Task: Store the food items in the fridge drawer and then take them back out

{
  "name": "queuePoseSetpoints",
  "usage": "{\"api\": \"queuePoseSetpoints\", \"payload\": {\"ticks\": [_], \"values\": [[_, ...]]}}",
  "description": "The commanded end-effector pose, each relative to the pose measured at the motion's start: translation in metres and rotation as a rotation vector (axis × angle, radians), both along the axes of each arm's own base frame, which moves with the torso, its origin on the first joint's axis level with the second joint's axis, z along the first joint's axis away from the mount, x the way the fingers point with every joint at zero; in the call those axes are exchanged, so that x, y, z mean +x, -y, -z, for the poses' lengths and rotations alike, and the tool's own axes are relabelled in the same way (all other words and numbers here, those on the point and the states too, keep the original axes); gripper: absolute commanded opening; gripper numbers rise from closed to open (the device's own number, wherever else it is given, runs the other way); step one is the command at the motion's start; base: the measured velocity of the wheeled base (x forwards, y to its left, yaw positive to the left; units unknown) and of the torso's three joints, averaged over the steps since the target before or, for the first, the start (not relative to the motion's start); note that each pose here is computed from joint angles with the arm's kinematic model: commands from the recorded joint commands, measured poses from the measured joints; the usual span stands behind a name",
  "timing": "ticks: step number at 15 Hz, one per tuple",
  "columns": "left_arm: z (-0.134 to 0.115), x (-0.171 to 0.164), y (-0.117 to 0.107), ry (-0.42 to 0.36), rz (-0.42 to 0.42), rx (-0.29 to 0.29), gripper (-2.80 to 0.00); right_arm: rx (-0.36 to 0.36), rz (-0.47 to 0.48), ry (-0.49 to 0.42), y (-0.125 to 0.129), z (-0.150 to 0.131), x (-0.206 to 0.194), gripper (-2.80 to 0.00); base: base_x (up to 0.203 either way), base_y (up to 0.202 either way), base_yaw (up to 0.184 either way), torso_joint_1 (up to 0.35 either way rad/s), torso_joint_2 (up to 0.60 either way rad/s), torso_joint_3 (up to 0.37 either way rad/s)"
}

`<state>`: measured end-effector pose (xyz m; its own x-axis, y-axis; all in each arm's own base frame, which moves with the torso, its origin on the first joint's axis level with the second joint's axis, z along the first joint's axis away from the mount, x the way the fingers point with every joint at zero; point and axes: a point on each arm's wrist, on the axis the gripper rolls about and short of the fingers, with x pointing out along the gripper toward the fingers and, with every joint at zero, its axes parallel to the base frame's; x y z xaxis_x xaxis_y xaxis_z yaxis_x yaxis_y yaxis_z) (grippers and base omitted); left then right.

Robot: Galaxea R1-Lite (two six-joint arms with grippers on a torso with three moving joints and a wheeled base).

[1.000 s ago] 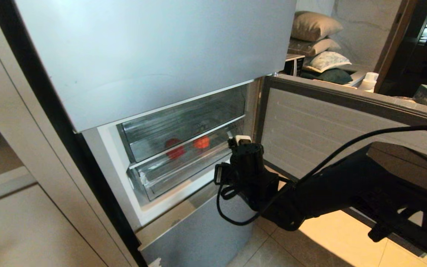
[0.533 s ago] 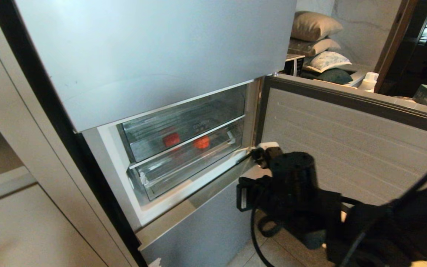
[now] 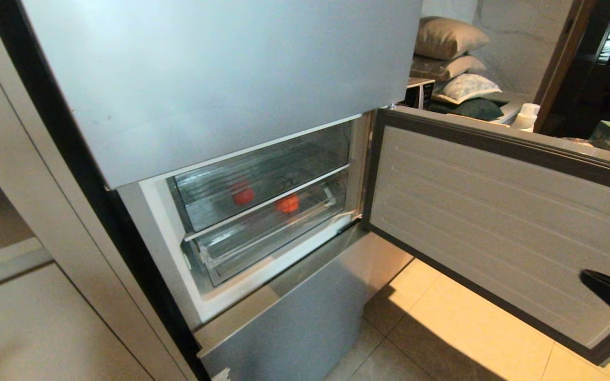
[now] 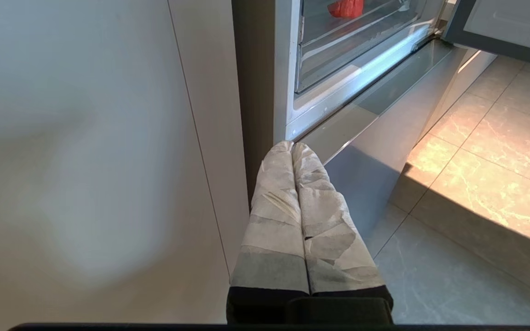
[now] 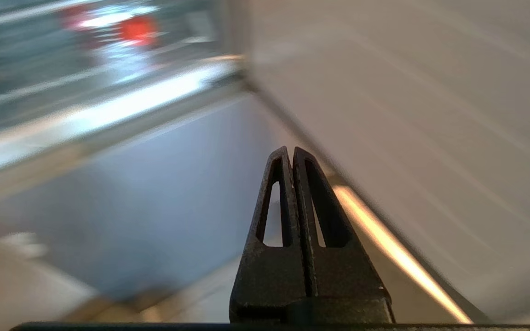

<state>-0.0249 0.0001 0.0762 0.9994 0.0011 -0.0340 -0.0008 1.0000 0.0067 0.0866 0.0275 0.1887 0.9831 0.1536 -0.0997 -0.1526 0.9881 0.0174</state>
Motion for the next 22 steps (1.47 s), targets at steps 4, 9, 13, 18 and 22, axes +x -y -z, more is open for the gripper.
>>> {"api": "queuePoseSetpoints", "payload": {"ticks": [4, 9, 13, 18, 22], "values": [[0.0, 0.0, 0.0, 0.002, 0.0, 0.001, -2.8, -0.039, 0.184, -0.016, 0.028, 0.097, -0.092, -2.8, 0.0, 0.0, 0.0, 0.0, 0.0, 0.0], [0.0, 0.0, 0.0, 0.002, 0.0, 0.001, -2.8, -0.148, 0.115, 0.094, 0.027, 0.114, -0.11, -2.8, 0.0, 0.0, 0.0, 0.0, 0.0, 0.0], [0.0, 0.0, 0.0, 0.0, 0.0, 0.001, -2.8, -0.076, 0.129, 0.1, 0.027, 0.114, -0.109, -2.8, 0.0, 0.0, 0.0, 0.0, 0.0, 0.0], [0.0, 0.0, 0.0, -0.001, 0.0, 0.0, -2.8, 0.001, 0.178, 0.096, 0.028, 0.114, -0.109, -2.8, 0.0, 0.0, 0.0, 0.0, 0.0, 0.0], [0.0, 0.0, 0.0, -0.001, 0.0, 0.0, -2.8, 0.036, 0.189, 0.096, 0.028, 0.113, -0.109, -2.8, -0.111, 0.0, 0.0, 0.008, 0.0, 0.001]]}}
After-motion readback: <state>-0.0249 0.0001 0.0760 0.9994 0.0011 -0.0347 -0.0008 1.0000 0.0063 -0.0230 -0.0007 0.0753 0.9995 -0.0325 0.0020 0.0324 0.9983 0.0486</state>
